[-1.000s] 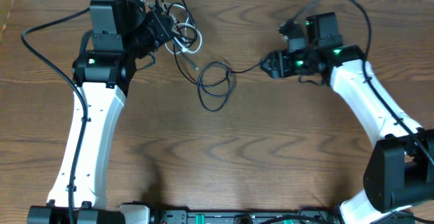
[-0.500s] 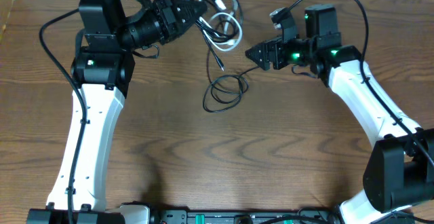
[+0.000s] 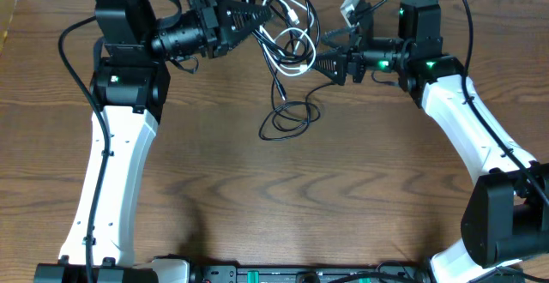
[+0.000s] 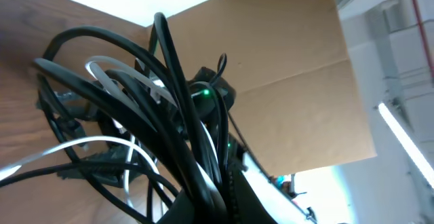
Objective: Untangle cables
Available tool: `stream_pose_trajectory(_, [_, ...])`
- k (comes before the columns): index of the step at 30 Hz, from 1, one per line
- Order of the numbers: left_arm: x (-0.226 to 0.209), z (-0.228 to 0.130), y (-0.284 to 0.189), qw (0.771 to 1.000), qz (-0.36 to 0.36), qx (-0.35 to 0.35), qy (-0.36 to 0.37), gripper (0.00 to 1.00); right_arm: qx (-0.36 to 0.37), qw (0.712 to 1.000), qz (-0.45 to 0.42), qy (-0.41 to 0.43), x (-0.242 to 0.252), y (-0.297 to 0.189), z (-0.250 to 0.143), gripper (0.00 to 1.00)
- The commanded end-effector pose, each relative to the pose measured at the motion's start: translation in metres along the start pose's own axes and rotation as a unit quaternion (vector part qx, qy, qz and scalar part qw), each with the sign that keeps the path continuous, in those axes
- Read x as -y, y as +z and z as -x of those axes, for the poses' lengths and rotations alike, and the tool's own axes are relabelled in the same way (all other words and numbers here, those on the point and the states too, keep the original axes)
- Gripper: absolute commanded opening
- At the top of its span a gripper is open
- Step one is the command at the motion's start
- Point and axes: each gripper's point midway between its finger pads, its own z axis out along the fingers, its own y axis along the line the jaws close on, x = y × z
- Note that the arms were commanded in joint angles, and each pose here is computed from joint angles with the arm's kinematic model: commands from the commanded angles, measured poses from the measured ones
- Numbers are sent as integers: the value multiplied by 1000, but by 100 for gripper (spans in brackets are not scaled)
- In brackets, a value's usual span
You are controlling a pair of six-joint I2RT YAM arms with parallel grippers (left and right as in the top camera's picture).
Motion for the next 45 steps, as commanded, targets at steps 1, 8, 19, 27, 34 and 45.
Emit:
stream_pose_trajectory(1, [13, 5, -2, 999, -10, 6, -40, 7, 0, 999, 36, -16, -18, 8, 1, 76])
stream_pose_trajectory(8, [10, 15, -2, 997, -1, 34, -74, 7, 4, 999, 36, -12, -23, 17, 5, 75])
stream_pose_trajectory(19, [6, 24, -3, 989, 5, 61, -133, 8, -3, 999, 38, 28, -11, 33, -7, 75])
stream_pose_trajectory(27, [4, 29, -4, 976, 4, 77, -205, 8, 12, 998, 48, 25, -14, 39, 1, 75])
stream_pose_trajectory(34, [1, 35, -5, 963, 3, 95, -253, 8, 14, 998, 57, 22, -22, 45, 3, 74])
stream_pose_trajectory(45, [0, 38, -6, 962, 5, 106, -253, 8, 28, 996, 74, 31, -35, 53, 15, 73])
